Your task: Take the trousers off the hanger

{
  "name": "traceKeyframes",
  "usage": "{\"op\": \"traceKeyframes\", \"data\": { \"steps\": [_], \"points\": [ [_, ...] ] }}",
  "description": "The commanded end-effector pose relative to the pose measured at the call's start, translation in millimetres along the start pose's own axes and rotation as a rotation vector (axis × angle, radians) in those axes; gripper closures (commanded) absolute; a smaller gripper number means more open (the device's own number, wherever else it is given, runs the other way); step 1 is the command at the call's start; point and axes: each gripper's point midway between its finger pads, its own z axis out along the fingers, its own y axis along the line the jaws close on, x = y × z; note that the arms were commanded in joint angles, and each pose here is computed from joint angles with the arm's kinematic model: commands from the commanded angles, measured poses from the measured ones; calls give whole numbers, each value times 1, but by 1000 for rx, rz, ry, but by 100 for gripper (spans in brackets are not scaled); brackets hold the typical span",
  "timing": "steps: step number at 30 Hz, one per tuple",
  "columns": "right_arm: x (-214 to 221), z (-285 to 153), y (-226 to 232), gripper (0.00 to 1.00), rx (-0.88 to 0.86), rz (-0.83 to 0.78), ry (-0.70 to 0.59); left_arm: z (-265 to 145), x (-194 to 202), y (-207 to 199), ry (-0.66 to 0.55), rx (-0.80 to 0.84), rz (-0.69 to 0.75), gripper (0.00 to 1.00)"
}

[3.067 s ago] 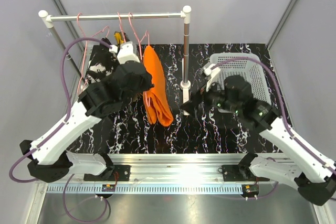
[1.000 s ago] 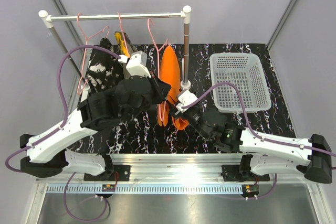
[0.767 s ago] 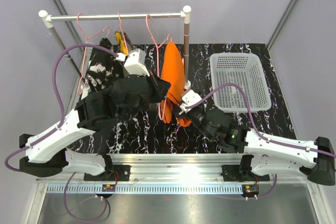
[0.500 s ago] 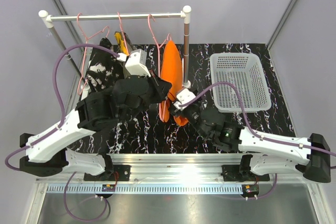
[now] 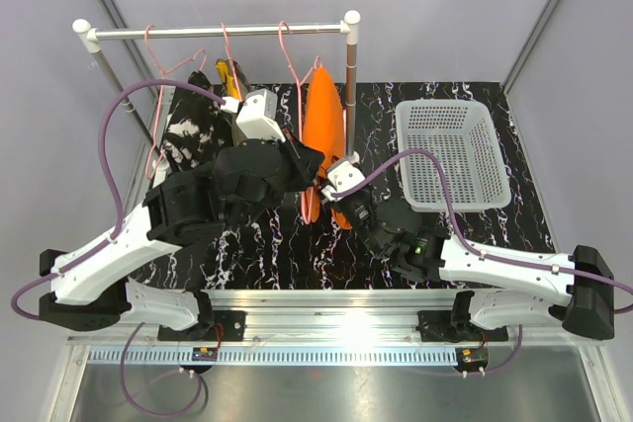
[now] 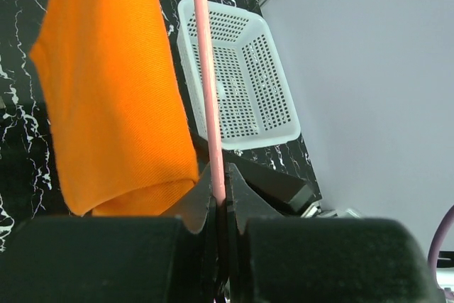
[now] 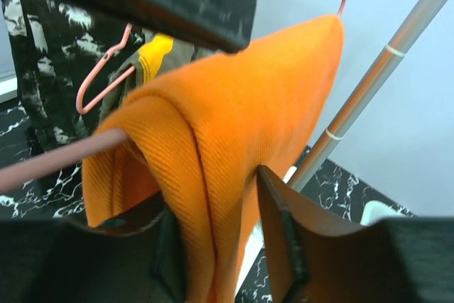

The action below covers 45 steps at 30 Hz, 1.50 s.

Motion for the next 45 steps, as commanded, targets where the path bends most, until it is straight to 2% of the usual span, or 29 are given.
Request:
{"op": "traceKeyframes", "data": {
  "steps": [1, 4, 6, 10, 11, 13, 20, 28, 33, 37, 45],
  "points": [
    [-57, 0, -33, 52, 87, 68, -156, -16, -52, -27, -151, 91, -98, 100],
    [-63, 3, -40, 45, 104, 61, -165, -13, -45, -27, -129, 89, -72, 100],
    [-68, 4, -41, 47, 96, 58, -172, -12, -43, -29, -120, 95, -60, 100],
    [-72, 6, -41, 67, 82, 40, -181, -11, -42, -30, -113, 97, -41, 100],
    [-72, 6, -42, 82, 83, 38, -181, -10, -41, -30, -111, 95, -33, 100],
    [-73, 6, -40, 100, 58, 30, -186, -9, -40, -27, -109, 83, -18, 100],
    [-89, 0, -82, 100, 218, 102, -230, 5, -13, 10, -87, -44, 30, 100],
    [-109, 3, -152, 100, 403, 130, -223, 21, 49, 69, -23, -192, 41, 100],
    [-126, 1, -179, 100, 439, 129, -225, 26, 73, 85, 11, -214, 34, 100],
    [-154, -9, -204, 100, 488, 127, -244, 33, 97, 94, 61, -224, 37, 100],
    [-178, -35, -259, 100, 639, 110, -160, 41, 126, 109, 109, -252, 59, 100]
  ]
}}
